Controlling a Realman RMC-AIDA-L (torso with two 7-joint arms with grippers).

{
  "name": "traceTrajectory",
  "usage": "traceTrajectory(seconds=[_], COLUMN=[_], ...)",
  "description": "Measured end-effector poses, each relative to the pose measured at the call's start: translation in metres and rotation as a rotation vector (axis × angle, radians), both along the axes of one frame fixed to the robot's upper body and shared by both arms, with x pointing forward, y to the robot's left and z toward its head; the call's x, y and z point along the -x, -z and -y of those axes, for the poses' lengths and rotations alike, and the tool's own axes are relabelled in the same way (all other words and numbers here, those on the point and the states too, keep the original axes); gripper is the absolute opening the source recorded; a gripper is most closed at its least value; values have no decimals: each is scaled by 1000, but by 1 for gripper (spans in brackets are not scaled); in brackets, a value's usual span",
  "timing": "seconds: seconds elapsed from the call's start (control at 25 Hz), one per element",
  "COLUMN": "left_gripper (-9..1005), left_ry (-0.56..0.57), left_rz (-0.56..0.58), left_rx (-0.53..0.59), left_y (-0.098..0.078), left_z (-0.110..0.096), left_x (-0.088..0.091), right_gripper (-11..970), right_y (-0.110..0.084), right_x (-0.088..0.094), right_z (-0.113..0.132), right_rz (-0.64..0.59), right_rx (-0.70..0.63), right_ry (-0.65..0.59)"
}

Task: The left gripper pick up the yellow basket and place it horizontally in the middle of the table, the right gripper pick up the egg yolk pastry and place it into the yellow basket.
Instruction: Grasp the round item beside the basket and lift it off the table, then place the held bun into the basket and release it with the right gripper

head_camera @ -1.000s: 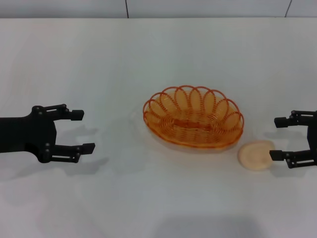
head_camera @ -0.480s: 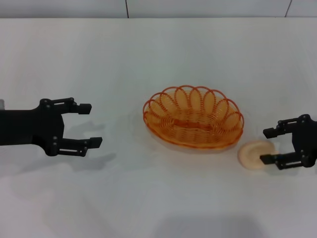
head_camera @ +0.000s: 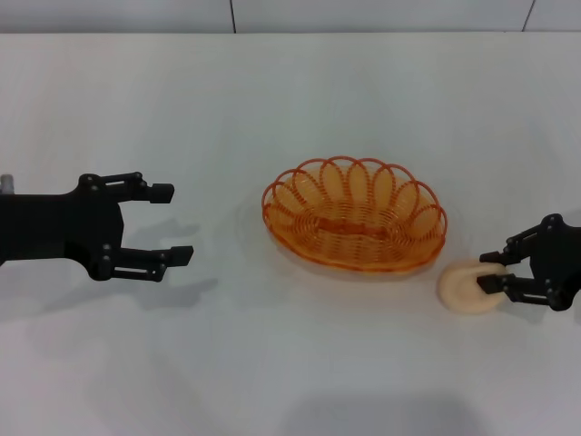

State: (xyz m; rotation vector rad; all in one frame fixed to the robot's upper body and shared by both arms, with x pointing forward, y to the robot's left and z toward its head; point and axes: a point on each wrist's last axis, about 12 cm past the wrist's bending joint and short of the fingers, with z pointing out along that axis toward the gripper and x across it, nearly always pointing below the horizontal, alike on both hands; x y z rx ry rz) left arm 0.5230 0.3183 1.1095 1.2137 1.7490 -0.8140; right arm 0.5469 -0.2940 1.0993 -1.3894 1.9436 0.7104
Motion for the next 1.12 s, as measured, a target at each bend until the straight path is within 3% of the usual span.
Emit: traceTrajectory(seconds=[0.4,0.72,0.96,1.12], left_gripper=[863,863,865,865], left_ry=[6,18,31,36], left_rz=[-6,-27,-30,-32], left_rx=[-2,-13,-14,-15], left_y=[2,10,14,15], left_z=[0,4,11,14], left_x=[2,8,9,8], right_gripper=[217,151,106,77], right_y=[-6,-51,-67,-62], right_x=[3,0,-11,-22], right_z=[-2,11,-20,-51], right_rz=[-6,49,73,86], right_rx=[-23,-120,-155,-186], right_ry=[-51,-48,-88,-87])
